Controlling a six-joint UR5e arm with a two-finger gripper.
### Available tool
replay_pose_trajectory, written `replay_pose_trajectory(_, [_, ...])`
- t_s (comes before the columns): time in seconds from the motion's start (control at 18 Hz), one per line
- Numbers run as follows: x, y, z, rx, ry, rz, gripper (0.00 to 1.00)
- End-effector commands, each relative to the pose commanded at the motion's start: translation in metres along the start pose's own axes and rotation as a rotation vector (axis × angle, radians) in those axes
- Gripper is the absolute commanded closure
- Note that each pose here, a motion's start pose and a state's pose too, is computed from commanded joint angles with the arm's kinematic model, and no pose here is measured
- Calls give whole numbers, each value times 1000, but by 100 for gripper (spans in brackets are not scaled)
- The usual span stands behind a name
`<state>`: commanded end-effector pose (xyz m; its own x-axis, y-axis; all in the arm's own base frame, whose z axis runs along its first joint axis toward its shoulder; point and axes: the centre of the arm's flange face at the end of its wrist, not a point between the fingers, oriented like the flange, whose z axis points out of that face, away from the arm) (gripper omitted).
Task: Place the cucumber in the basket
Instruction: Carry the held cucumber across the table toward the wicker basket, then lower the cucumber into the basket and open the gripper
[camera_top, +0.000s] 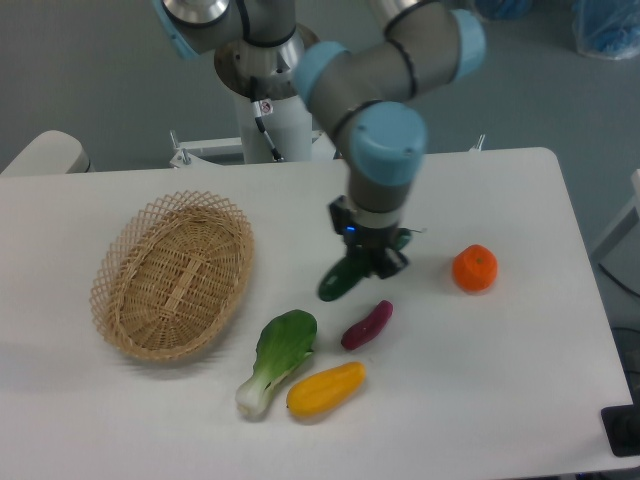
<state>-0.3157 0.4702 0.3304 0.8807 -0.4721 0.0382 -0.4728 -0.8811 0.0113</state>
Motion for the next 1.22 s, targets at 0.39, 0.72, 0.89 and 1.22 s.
replay_pose_trajectory(0.39, [74,-22,14,-2,41,58,91])
replay_pose_trajectory(0.72, [120,-72,28,-19,66,5,91])
replay_pose_trajectory(0.89, [133,-97,41,-29,66,-24,91])
replay_pose_trajectory(1.22, [143,-123,60,-30,52,-114,89])
